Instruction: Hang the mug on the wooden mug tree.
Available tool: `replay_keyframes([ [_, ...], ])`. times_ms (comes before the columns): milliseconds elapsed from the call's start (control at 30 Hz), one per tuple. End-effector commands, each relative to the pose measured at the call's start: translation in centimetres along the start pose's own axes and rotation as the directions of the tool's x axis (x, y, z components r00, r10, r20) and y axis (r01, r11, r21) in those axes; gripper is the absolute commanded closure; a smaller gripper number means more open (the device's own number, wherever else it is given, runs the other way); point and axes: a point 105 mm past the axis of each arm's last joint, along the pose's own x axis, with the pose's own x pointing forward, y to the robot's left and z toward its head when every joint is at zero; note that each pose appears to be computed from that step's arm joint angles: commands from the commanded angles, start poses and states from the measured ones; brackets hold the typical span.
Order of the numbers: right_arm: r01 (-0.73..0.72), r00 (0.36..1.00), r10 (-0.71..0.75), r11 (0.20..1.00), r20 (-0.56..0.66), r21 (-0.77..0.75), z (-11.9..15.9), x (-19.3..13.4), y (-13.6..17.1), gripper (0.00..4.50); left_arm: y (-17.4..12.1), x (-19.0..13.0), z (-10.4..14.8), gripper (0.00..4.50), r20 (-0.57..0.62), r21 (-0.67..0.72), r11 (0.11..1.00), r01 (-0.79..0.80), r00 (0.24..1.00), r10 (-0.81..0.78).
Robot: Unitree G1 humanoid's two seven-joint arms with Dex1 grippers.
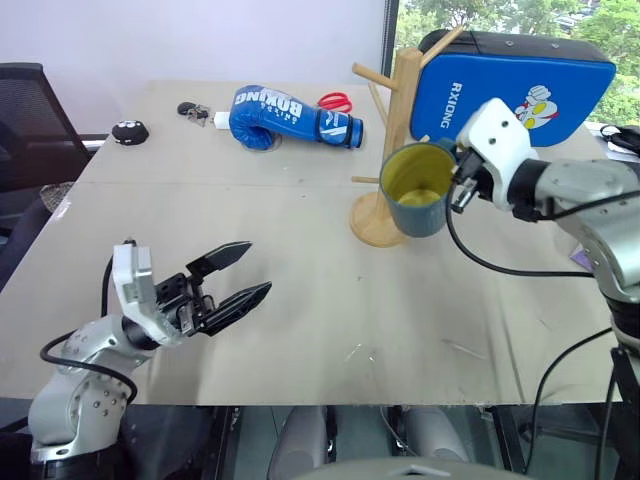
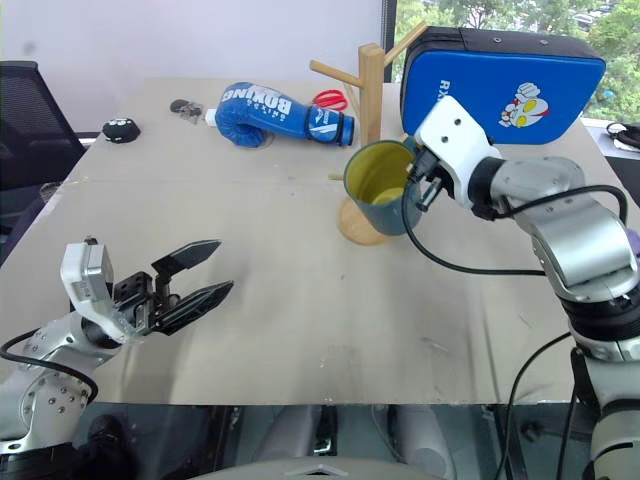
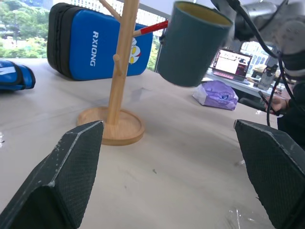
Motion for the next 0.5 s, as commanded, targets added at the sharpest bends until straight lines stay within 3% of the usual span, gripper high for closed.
replay_keyframes([
  [33,0.018,1.0,-0.017,0.999,0.01,-0.027,1.1,0.9,-0.7,4.49,-0.5,-0.2,0.9,0.0,0.026,0.047,0.999,0.002,1.0,-0.003],
  [67,-0.01,1.0,0.01,1.0,0.003,-0.022,1.1,1.4,-0.5,4.49,-0.7,-0.2,0.9,0.0,0.027,0.046,0.999,0.0,1.0,-0.001],
  [167,-0.038,0.999,0.038,0.999,-0.001,-0.021,1.0,2.9,0.0,3.54,-1.0,-0.1,0.9,0.0,0.038,0.044,0.999,-0.006,0.999,0.005],
  [267,0.001,1.0,-0.001,1.0,0.0,-0.008,1.1,2.8,-0.6,2.08,-1.4,0.0,0.9,0.0,0.043,0.04,0.999,-0.004,0.999,0.002],
  [367,-0.011,0.999,0.009,1.0,0.051,0.024,1.4,0.3,-0.6,0.82,-2.0,0.5,0.7,0.0,0.021,0.022,1.0,0.011,1.0,-0.011],
  [500,-0.109,0.979,0.098,0.992,0.18,0.056,2.2,-3.1,0.9,0.82,-2.1,1.5,0.7,0.0,-0.004,0.01,1.0,0.019,1.0,-0.019],
])
